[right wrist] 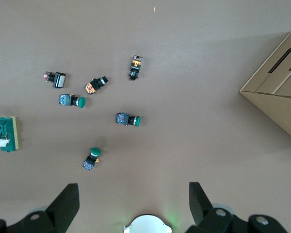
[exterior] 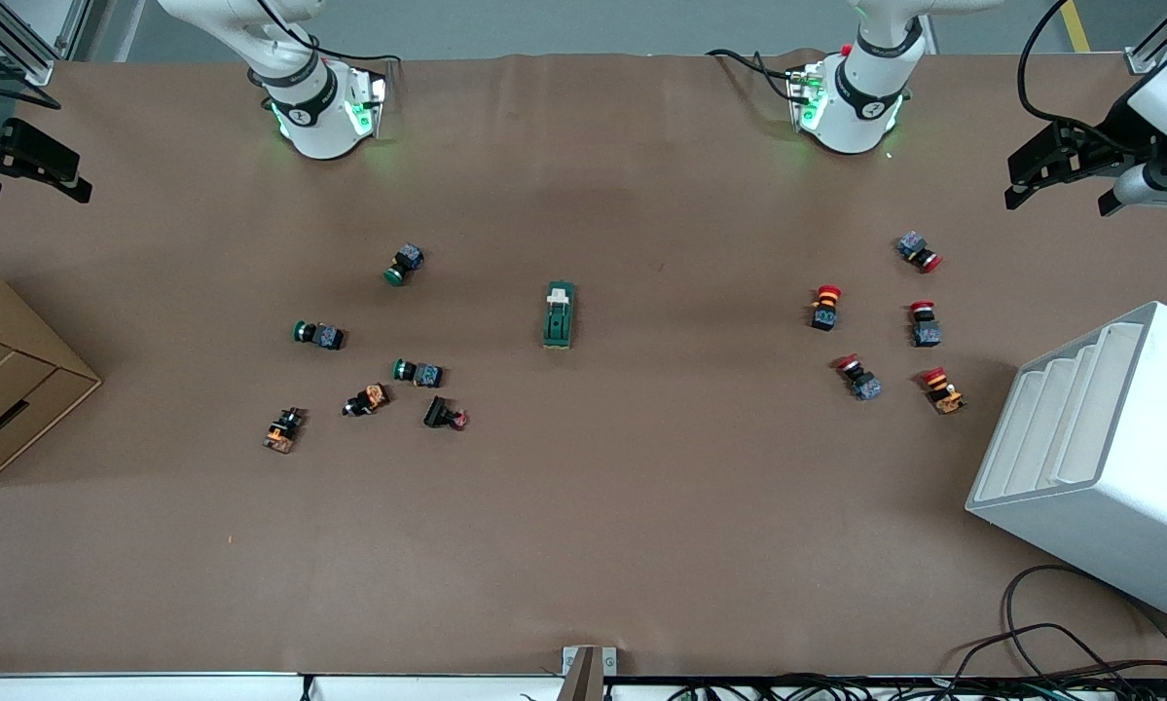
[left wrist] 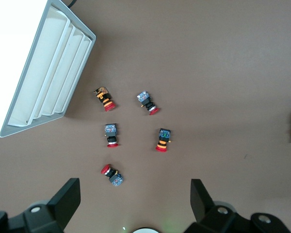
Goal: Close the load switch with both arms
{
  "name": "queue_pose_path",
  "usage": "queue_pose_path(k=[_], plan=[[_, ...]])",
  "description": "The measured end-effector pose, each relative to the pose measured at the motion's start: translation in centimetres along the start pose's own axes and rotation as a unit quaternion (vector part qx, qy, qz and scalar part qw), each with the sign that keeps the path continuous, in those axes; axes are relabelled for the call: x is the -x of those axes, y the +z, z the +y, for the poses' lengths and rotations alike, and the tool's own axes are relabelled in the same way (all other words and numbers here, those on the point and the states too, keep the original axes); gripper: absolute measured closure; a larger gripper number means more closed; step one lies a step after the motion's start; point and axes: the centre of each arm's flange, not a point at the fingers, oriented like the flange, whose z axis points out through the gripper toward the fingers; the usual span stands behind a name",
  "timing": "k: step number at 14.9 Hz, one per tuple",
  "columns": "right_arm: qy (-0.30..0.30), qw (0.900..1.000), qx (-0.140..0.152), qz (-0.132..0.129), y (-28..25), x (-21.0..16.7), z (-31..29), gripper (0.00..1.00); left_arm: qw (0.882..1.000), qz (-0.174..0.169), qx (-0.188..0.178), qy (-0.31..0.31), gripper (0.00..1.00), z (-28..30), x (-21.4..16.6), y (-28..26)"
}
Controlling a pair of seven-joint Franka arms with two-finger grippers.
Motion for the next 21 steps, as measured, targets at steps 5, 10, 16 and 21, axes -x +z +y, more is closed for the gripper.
queue_pose_path(k=[5,10,16,21], plan=[[0.002,1.000,0.000,0.000,0.0,0.0,0.2,0.00,1.000,-0.002,0.000,0.003,0.00,0.0,-0.1,0.2],[0.002,1.000,0.000,0.000,0.0,0.0,0.2,0.00,0.998,0.017,0.016,0.059,0.00,5.7,-2.0,0.5],[-0.014,1.000,0.006,0.000,0.0,0.0,0.0,0.00,0.997,0.039,0.070,0.016,0.00,23.9,-2.8,5.3],[-0.018,1.000,0.006,-0.003,0.1,0.0,-0.1,0.00,0.997,0.062,0.036,-0.030,0.00,35.4,-0.6,12.9]])
